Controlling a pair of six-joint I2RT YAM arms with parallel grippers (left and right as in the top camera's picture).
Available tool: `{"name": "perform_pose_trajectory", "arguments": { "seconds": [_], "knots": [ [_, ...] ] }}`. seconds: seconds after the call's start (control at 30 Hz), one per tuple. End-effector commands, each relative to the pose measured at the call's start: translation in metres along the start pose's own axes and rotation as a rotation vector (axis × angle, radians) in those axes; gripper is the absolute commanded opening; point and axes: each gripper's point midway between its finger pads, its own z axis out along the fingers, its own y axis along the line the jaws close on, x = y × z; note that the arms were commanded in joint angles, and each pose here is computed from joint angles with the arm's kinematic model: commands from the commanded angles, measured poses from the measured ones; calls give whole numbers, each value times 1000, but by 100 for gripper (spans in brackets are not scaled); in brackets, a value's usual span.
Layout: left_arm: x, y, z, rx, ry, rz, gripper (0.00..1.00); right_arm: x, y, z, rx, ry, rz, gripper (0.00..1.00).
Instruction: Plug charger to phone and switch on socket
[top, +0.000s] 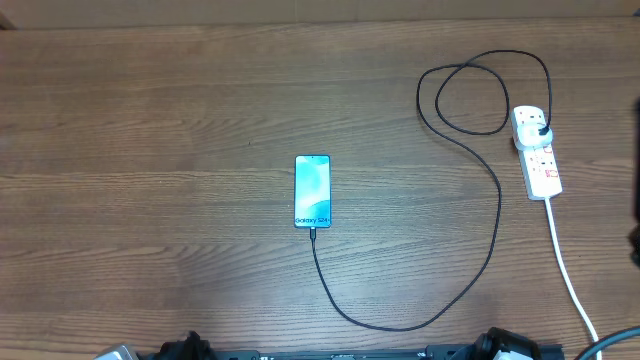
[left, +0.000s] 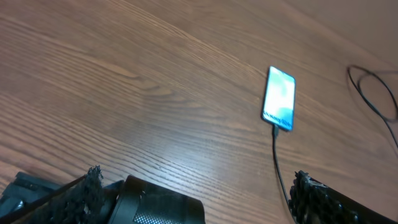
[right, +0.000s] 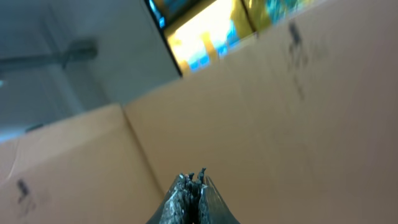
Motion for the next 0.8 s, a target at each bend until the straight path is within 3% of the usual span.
{"name": "perform_pose_trajectory", "arguments": {
  "seconds": [0.0, 0.27, 0.43, 0.63, 0.77],
  "knots": [
    [-2, 0, -2, -13, -28, -30, 100, 13, 10, -1, -68, 45, -71, 5],
    [-2, 0, -2, -15, -30, -34, 99, 23, 29, -11, -147, 61, -88, 8],
    [-12, -17, -3, 72, -60, -129, 99, 20, 39, -28, -135, 9, -174, 13],
    [-81, -23, -13, 92, -357, -212, 100, 17, 55, -60, -108, -81, -218, 13],
    [-107, -29, -5, 119, -458, -263, 100, 16, 69, -81, -112, -129, -247, 13]
  ]
}}
